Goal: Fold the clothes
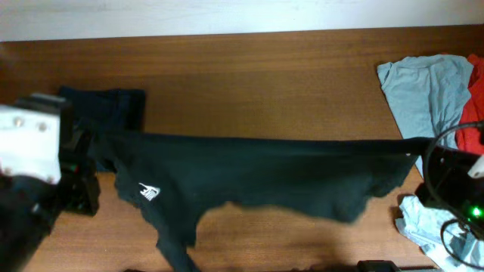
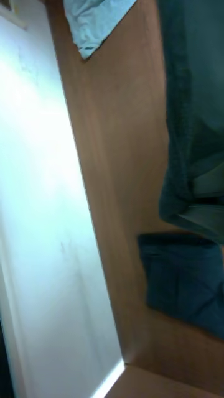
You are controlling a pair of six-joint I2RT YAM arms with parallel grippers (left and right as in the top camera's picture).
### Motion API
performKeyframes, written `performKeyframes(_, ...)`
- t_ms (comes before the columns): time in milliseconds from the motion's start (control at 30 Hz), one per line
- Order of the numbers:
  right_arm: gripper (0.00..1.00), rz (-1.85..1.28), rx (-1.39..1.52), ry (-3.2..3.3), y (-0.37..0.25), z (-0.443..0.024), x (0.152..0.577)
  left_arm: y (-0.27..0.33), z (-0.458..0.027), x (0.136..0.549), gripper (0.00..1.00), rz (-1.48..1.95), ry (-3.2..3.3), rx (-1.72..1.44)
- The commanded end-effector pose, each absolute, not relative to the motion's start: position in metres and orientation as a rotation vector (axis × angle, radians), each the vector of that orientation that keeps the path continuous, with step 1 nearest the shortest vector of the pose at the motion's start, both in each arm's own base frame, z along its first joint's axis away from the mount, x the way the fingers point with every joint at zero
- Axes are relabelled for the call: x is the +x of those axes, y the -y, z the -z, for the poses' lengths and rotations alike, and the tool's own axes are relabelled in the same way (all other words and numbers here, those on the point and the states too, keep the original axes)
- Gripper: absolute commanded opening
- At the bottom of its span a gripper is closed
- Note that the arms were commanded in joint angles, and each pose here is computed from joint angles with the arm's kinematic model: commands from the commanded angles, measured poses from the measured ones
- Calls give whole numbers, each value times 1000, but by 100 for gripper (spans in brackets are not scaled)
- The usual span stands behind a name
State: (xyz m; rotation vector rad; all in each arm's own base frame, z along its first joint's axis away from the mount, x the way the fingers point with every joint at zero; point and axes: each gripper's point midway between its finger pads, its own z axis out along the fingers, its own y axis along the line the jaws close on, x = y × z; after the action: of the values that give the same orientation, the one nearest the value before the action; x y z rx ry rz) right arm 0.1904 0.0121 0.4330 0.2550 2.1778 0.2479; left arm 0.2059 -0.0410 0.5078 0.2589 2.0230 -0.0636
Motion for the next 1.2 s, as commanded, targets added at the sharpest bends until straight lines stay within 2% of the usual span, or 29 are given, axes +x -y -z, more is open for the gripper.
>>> performKeyframes(0, 4, -217, 278, -2269, -6, -416, 230, 49, -487, 271, 0, -21, -2107, 295)
performKeyframes(167, 4, -207, 311, -2461, -3, -362, 311, 79, -421, 389, 1, -72, -2246, 399)
performKeyframes(233, 4, -203, 331, -2562, -1, -319, 361, 94, -367, 448, 4, -87, -2328, 436)
performKeyframes(267, 4, -204, 334, -2586, -1, -306, 373, 98, -347, 466, 5, -94, -2355, 454)
performKeyframes(333, 4, -223, 344, -2660, -2, -262, 411, 107, -299, 501, 14, -100, -2415, 469)
performKeyframes(433, 4, -299, 350, -2738, -9, -189, 464, 116, -212, 554, 15, -149, -2477, 531)
performKeyframes(467, 4, -313, 359, -2744, -10, -176, 472, 115, -194, 565, 18, -171, -2487, 526)
performKeyframes(500, 4, -332, 364, -2749, -12, -159, 484, 114, -171, 577, 23, -200, -2495, 520)
performKeyframes(567, 7, -339, 363, -2751, -11, -131, 502, 106, -137, 594, 40, -265, -2514, 495)
performKeyframes(600, 16, -341, 366, -2759, -11, -117, 508, 101, -122, 598, 57, -288, -2528, 475)
performKeyframes(633, 30, -330, 335, -2770, -8, -108, 511, 97, -113, 599, 70, -294, -2543, 467)
performKeyframes(667, 42, -320, 291, -2774, -5, -106, 511, 93, -114, 600, 77, -297, -2544, 459)
performKeyframes(800, 67, -285, 276, -2768, 18, -121, 502, 58, -164, 602, 99, -379, -2482, 360)
performKeyframes(933, 69, -289, 366, -2776, 44, -147, 477, 32, -236, 577, 99, -383, -2431, 285)
performKeyframes(1000, 69, -337, 405, -2767, 50, -166, 462, 22, -278, 551, 99, -384, -2406, 262)
performKeyframes(1167, 69, -424, 406, -2717, 45, -224, 423, 16, -349, 478, 99, -311, -2390, 158)
